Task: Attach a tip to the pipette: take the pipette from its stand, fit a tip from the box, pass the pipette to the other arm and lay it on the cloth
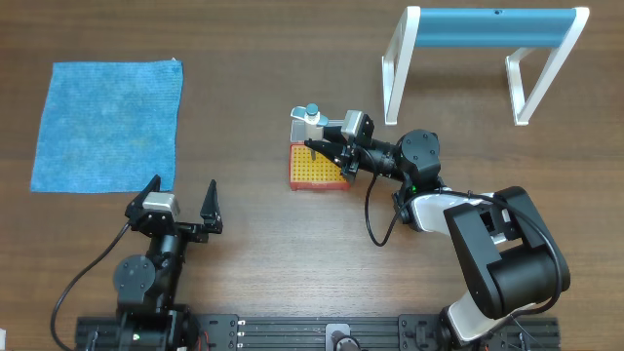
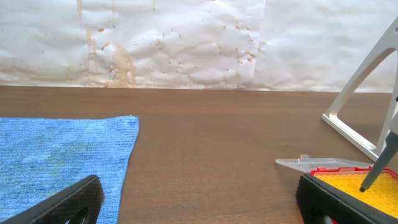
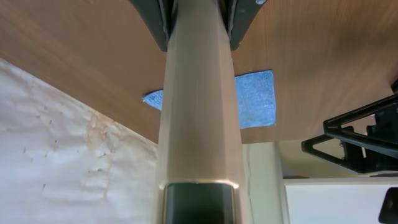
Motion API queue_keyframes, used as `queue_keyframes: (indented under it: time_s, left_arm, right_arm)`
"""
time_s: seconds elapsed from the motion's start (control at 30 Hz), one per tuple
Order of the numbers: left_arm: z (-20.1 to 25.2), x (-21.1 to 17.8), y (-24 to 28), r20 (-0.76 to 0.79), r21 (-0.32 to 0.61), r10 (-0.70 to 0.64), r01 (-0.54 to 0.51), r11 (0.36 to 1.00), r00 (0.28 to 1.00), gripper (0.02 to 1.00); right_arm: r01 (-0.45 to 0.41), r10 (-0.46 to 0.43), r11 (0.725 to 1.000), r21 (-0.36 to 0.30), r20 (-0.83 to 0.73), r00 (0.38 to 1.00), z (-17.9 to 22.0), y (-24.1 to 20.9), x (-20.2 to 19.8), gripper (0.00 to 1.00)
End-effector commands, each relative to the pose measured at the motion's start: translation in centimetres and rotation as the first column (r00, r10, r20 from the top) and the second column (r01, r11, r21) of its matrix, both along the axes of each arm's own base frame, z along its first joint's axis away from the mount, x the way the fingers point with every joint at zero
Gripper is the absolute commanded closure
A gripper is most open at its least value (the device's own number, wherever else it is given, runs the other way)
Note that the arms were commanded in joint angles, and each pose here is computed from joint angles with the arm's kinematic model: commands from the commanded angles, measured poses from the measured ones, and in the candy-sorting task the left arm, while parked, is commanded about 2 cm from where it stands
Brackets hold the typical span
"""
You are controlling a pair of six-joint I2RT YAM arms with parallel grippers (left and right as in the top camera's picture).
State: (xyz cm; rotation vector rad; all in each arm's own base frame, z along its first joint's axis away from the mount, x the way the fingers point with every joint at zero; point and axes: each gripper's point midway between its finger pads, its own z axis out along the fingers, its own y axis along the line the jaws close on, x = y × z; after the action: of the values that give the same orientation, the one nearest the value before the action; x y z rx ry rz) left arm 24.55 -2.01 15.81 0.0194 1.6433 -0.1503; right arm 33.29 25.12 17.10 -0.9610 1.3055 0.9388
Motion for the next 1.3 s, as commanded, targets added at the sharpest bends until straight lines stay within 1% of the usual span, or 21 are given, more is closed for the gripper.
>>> queue_keyframes:
  time_s: [0.03,0.47,1.03,1.3]
  left_arm:
    - [-0.1,0.0,0.1,-0.001,0.01,0.005,-0.005,1.0,1.0,0.02]
    - [-0.1,0.0,0.1,-0.001,0.01,0.005,-0.005,1.0,1.0,0.02]
    - [-0.1,0.0,0.1,-0.001,0.01,0.005,-0.005,1.0,1.0,0.02]
    - [-0.1,0.0,0.1,-0.001,0.01,0.005,-0.005,1.0,1.0,0.02]
  right_arm:
    - [0.019,-0.019,1.0,0.009,0.061,0.998,1.6,-0.2,0.5,0.923]
    - [-0.003,0.003,1.0,0.012,0.049,0.999,1.5,0.2,0.1,0.925]
    - [-0.01,0.01,1.0,0.008,0.037,0.999,1.3,0.4,-0.1,0.921]
    - [-0.009,0.009,1.0,-0.005,-0.002,1.0,0.5,0.5,0.0,0.923]
